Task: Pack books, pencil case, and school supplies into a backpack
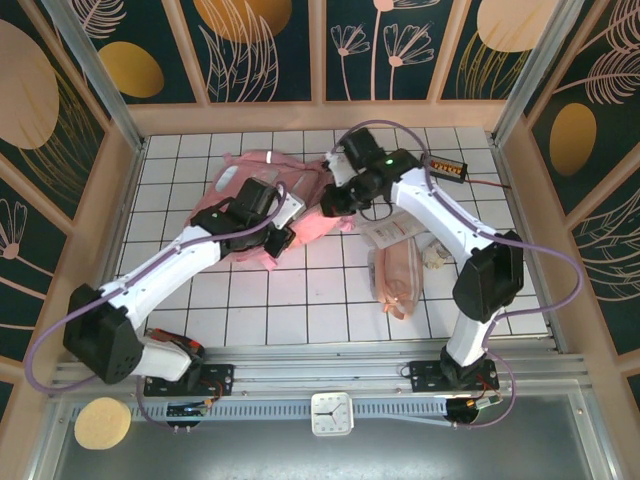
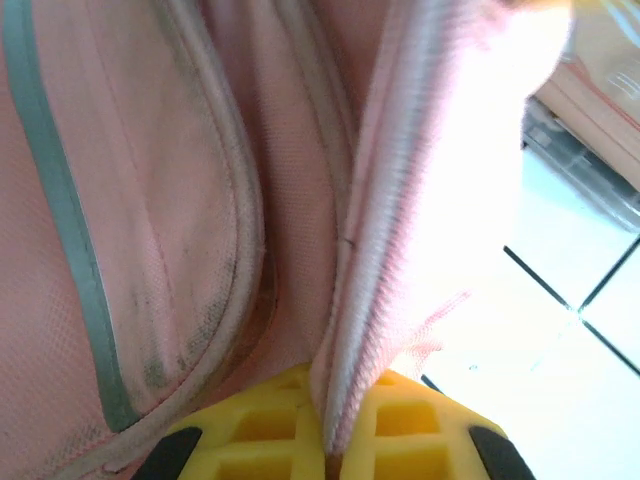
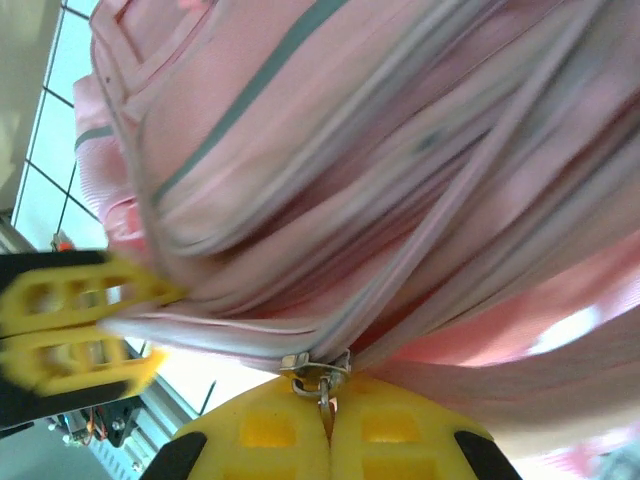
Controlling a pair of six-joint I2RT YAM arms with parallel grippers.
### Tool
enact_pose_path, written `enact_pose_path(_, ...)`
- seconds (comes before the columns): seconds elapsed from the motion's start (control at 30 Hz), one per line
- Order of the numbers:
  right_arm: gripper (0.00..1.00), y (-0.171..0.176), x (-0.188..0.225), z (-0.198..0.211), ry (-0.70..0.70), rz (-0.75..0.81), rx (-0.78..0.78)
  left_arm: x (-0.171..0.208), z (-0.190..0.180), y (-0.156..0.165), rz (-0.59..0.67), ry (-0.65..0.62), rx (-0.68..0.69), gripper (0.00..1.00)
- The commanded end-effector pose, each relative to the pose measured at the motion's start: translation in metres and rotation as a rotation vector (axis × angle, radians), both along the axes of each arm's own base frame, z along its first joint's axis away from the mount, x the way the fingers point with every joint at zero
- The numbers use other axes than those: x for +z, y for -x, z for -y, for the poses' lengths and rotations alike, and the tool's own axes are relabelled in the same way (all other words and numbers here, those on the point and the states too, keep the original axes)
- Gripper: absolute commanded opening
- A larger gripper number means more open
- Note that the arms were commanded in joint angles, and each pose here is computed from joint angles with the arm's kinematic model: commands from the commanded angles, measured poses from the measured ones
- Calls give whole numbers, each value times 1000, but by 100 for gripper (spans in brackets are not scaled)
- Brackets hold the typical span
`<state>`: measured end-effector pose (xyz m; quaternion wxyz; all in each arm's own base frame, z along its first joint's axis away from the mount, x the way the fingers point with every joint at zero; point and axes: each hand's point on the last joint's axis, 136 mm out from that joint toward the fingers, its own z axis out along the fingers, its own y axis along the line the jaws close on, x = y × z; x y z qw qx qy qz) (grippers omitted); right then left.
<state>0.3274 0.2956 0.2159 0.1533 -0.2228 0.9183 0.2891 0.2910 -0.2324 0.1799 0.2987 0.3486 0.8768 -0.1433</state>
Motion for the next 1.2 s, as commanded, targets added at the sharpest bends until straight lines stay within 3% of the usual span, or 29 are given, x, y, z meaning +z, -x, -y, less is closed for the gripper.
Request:
enact_pose_path(0.0,0,-38,1,56,31,91,-36,16,-28,30,54,-75,-98,0)
enact_pose_path(0.2,0,-77,-61,111,134,76,-97,19,-61,53,133,-156,-100,0)
enact_pose_path(0.37,0,-141,-83,146,143,131,-228,5,-76,81,157,-138,-133,0)
enact_pose_path(0.4,0,-149,-81,145,127,128,-238,2,-78,84,158,-138,-132,15)
enact_pose_path(0.43,0,-155,-71,138,105,127,-233,4,-78,84,169,-127,-121,60)
enact_pose_path(0.47,0,-155,-60,128,85,124,-219,11,-76,83,185,-99,-115,78)
enact_pose_path(0.57,0,-139,-27,97,31,147,-170,42,-64,69,271,-24,-95,91)
enact_pose_path(0.67,0,-112,3,71,-35,144,-144,60,-43,51,281,49,-95,99)
enact_pose_path(0.87,0,-70,56,32,-193,75,-148,90,24,31,299,223,-130,99)
enact_pose_path(1.0,0,-52,86,12,-267,77,-141,90,59,24,287,233,-116,99)
enact_pose_path(1.17,0,-27,99,-10,-297,62,-103,91,69,5,250,261,-9,99)
